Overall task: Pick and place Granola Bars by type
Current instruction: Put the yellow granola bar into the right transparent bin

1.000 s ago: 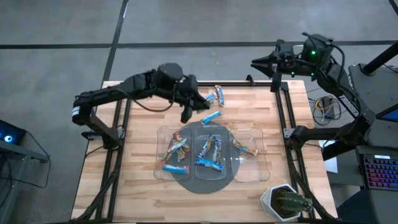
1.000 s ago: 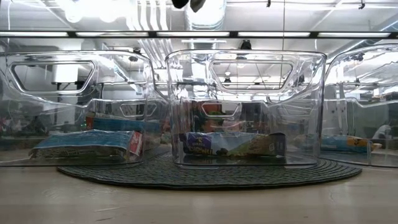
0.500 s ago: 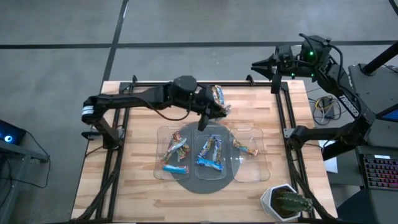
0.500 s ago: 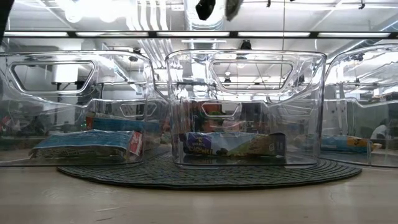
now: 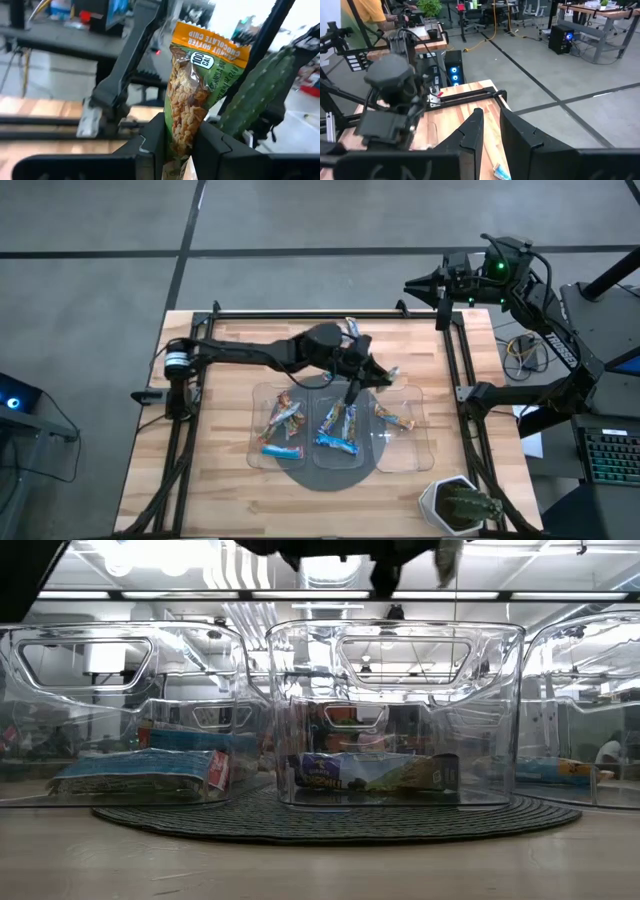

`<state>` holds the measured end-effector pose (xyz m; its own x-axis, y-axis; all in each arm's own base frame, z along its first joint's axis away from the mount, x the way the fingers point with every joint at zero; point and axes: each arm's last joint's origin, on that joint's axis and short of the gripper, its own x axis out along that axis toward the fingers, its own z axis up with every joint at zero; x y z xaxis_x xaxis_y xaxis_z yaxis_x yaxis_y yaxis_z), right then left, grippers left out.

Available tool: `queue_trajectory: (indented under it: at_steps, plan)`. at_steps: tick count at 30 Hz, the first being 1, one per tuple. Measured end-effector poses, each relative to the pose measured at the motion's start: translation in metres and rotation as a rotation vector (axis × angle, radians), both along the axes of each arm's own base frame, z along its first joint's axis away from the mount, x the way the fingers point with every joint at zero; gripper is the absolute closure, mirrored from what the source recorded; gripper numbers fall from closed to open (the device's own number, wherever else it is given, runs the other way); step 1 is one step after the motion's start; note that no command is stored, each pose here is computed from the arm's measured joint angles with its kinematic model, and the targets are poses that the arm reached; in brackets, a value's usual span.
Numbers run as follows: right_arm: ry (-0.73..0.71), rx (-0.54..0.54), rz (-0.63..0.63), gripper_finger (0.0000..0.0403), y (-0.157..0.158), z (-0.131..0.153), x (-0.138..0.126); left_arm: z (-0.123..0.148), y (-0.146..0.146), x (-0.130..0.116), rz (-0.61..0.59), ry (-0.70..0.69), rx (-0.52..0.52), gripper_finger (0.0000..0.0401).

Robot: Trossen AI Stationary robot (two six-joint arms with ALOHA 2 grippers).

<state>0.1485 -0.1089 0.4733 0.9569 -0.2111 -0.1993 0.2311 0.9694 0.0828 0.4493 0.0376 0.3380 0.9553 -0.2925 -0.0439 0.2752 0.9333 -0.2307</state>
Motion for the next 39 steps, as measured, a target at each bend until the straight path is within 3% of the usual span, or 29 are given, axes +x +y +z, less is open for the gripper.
queue_trajectory:
  at_steps: [8,15,28,39]
  plan:
    - [0.000,-0.003,0.001,0.0346,0.000,0.000,0.000,-0.017,-0.004,0.022,-0.015,-0.053,-0.035,0.0340]
    - [0.001,-0.005,0.002,0.0346,0.000,0.000,0.000,-0.034,-0.005,0.034,0.036,-0.034,0.001,0.0340]
    - [0.002,-0.013,0.004,0.0346,0.000,0.000,0.000,-0.062,-0.004,0.044,0.064,0.048,-0.016,0.0340]
    - [0.002,-0.013,0.004,0.0346,0.000,0.000,0.000,-0.066,-0.004,0.044,0.065,0.079,-0.023,0.0340]
